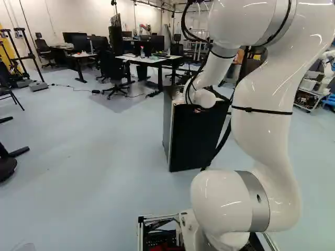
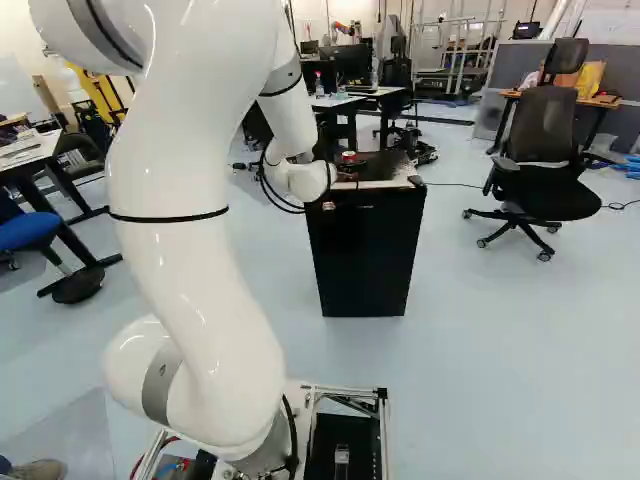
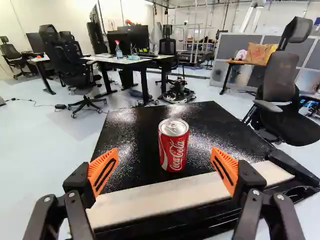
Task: Grab a drink from the fridge
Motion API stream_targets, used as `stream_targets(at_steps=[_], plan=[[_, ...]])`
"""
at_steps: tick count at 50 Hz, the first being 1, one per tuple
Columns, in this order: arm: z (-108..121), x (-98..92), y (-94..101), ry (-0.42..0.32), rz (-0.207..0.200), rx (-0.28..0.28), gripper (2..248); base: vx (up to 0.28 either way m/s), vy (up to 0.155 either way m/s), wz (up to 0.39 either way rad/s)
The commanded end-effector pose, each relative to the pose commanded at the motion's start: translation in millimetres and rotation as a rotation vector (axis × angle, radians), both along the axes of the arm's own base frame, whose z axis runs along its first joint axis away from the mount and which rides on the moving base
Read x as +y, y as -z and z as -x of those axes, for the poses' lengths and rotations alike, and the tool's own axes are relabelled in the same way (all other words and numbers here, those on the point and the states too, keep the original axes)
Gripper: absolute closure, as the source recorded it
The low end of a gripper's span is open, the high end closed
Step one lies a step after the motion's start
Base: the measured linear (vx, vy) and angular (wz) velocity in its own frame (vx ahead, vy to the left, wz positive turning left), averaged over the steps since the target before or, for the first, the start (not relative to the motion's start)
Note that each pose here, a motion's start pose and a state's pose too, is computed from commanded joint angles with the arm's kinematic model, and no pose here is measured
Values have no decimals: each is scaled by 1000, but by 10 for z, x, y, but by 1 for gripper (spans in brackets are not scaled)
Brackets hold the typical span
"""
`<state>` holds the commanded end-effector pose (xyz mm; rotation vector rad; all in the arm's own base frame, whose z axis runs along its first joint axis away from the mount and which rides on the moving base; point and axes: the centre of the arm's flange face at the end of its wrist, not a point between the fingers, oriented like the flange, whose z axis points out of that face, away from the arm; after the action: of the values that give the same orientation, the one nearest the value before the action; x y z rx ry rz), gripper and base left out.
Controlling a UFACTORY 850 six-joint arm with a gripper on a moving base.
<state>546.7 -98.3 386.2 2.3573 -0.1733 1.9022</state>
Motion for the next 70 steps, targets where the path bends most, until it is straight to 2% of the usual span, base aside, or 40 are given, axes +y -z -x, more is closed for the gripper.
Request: stream_targets(at_steps=[25,33,70], plan=[[-257,-120,249,12,6,-41,3,0,0,0],[-331,-154,243,15,10,-64,3,0,0,0],[-505,-174,315,12,11,-70,3,0,0,0]])
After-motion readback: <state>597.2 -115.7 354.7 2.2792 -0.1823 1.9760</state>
